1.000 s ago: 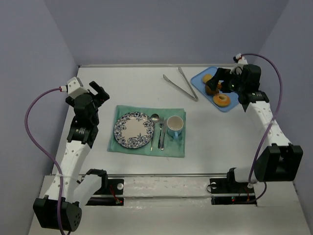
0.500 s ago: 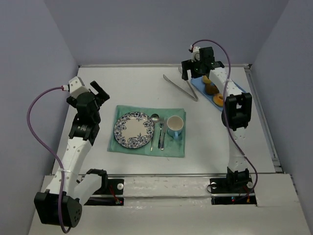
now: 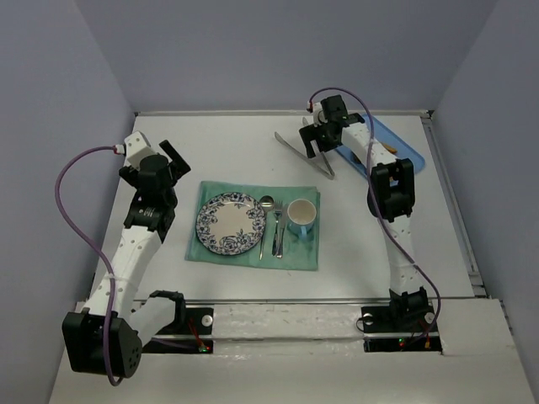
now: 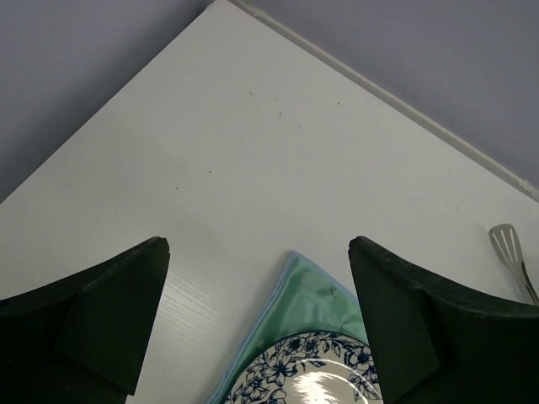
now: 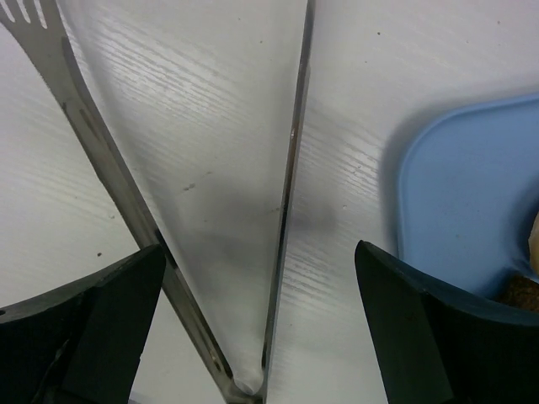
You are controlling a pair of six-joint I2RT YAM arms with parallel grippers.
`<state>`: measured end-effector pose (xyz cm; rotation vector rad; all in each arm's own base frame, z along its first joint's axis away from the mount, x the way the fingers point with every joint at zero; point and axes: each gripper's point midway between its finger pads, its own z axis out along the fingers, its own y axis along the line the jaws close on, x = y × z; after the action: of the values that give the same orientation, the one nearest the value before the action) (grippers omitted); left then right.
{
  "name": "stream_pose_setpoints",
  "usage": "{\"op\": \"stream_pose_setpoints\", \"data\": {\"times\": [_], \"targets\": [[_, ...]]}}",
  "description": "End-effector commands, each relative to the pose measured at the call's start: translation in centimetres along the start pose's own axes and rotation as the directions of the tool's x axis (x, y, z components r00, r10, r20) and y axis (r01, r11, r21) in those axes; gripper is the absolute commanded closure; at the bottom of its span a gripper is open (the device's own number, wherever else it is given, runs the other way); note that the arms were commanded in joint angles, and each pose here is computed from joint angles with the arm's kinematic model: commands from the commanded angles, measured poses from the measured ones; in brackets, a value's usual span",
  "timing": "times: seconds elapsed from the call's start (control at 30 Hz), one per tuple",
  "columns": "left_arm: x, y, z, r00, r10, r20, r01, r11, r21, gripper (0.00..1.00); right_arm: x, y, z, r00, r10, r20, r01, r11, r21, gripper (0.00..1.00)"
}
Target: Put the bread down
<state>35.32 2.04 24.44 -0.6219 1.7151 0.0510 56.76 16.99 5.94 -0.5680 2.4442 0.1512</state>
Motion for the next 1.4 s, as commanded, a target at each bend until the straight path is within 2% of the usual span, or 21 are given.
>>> {"op": "stream_pose_setpoints", "data": {"times": [0.0,0.23,0.47,0.57,0.67,0.77,0.97,1.23,1.3,1.37], "targets": [[-2.3,-0.3,-0.1,0.998,-0.023,0.058,0.023,1.000,-0.010,0.01,-0.4,0.4,0.0,0.999,-0.040,0.001,0.040,0.999,0.010,0.00],[-2.1,-0.3,0.1,0.998,-0.019,0.052,0.020,1.000,-0.013,0.01,-1.5,-0.2,-0.3,1.000,0.003,0.028,-0.005,0.999,0.049,0.01],[-1.9,-0.5,0.3,0.999,-0.017,0.043,0.018,1.000,-0.008,0.01,-4.5,1.6,-3.0,0.992,0.030,0.126,-0.024,0.999,-0.048,0.00],[-1.8,-0.6,0.3,0.999,-0.014,0.038,0.014,1.000,-0.006,0.01,-5.8,2.4,-4.6,0.983,-0.014,0.184,0.030,0.996,-0.088,0.00],[-1.8,-0.5,0.3,0.999,-0.011,0.038,0.012,1.000,-0.010,0.01,-4.6,3.7,-3.9,0.985,-0.050,0.163,0.073,0.987,-0.140,0.00],[-2.0,-0.4,0.3,0.999,-0.012,0.042,0.013,1.000,-0.016,0.01,-2.8,3.2,-2.3,0.991,-0.076,0.107,0.086,0.992,-0.089,0.00],[-2.0,-0.1,0.4,0.999,-0.006,0.046,0.007,0.999,-0.031,0.01,0.4,3.8,0.2,0.984,-0.180,-0.006,0.179,0.981,-0.080,0.00],[-1.9,0.0,0.6,0.999,0.000,0.042,0.002,0.999,-0.040,0.01,1.8,2.8,2.7,0.988,-0.135,-0.070,0.134,0.991,-0.025,0.00],[-1.9,0.1,0.5,0.999,-0.001,0.043,0.003,0.999,-0.043,0.01,1.8,2.9,3.3,0.990,-0.121,-0.078,0.120,0.992,-0.026,0.06],[-1.9,0.1,0.5,0.999,-0.003,0.046,0.005,0.999,-0.045,0.01,2.0,3.1,3.4,0.989,-0.118,-0.088,0.115,0.993,-0.037,0.20]]}}
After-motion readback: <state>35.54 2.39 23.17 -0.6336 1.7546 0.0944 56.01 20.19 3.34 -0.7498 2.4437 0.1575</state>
